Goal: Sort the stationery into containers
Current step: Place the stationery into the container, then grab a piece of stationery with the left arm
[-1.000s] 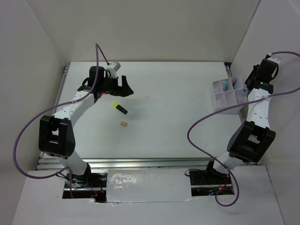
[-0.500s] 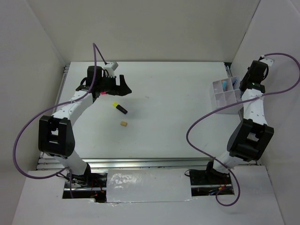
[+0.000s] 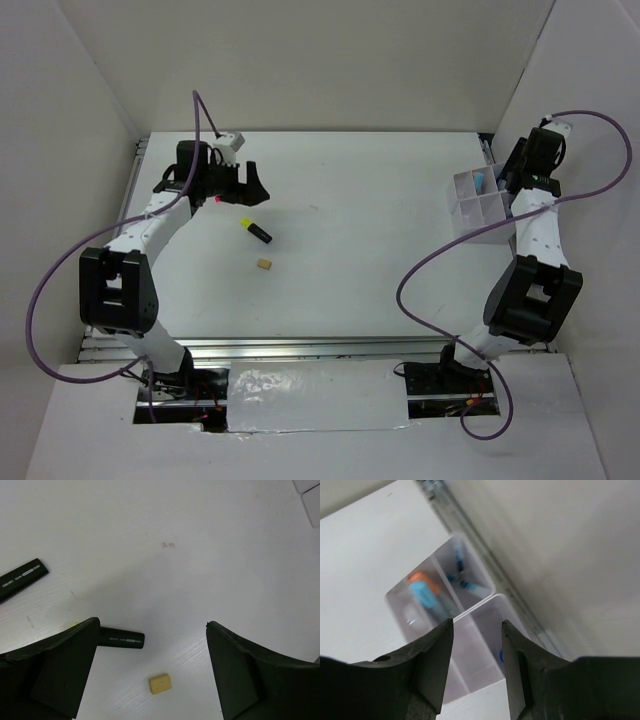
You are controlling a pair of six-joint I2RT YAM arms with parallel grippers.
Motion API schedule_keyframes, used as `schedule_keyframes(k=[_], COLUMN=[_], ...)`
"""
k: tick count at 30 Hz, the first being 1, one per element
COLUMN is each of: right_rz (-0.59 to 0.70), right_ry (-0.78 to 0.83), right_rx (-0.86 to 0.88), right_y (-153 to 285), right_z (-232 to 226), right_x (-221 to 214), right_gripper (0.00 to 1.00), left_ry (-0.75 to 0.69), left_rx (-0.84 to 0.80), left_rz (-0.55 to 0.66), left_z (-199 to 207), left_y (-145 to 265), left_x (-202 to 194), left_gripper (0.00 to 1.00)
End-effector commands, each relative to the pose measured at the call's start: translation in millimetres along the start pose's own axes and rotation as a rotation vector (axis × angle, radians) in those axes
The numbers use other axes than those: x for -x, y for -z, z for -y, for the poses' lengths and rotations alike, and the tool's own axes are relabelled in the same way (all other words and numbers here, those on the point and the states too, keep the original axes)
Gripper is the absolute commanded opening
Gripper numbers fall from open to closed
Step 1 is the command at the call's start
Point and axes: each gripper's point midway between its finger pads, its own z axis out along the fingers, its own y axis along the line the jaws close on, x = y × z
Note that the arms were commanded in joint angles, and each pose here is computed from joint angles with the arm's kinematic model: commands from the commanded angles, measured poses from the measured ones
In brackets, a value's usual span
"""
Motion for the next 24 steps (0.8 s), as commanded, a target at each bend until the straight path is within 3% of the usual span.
schedule_keyframes(k=[1,3,5,6,8,14,15,24], right_rz=[0.058,0.018,-0.019,-0.030,-0.063,-0.085,-0.090,-0.113], right_ry=[0.016,0.101,0.172,0.190,0.225,0.258,0.261,0.278], right_rx=[0.254,0.404,0.603,0.615,0.711,0.823,0.835,0.864], right_y=[44.9,68.0,101.0,106.0,123.6,153.0,155.1,162.1], right_z=[-43.7,-68.9,-105.5,-108.5,-126.2,-140.3,-141.1,-143.9], right_x=[37.1,34.1,26.2,23.1,11.1,-5.8,-8.1,-16.9], right_gripper=[0.49,0.49,0.50,0.50,0.51,0.51,0.51,0.51], left_ry=[-0.141,-0.251,-0.326,-0.342,-0.397,-0.435,-0.463,-0.492], left_rx=[0.042,0.068,0.133,0.150,0.168,0.023,0.014,-0.073], left_rz=[0.013,-0.042,-0.096,-0.134,-0.175,-0.284,-0.272,-0.398], left_z=[-16.5,-41.4,-68.1,-82.3,-100.3,-153.1,-154.1,-157.8], left_y=[17.8,14.3,9.1,0.5,-1.5,-41.5,-42.9,-76.6], left_x=[23.2,20.7,37.2,25.5,42.7,26.2,33.9,-22.4], left_gripper=[0.99,0.98,0.86,0.86,0.79,0.72,0.72,0.74])
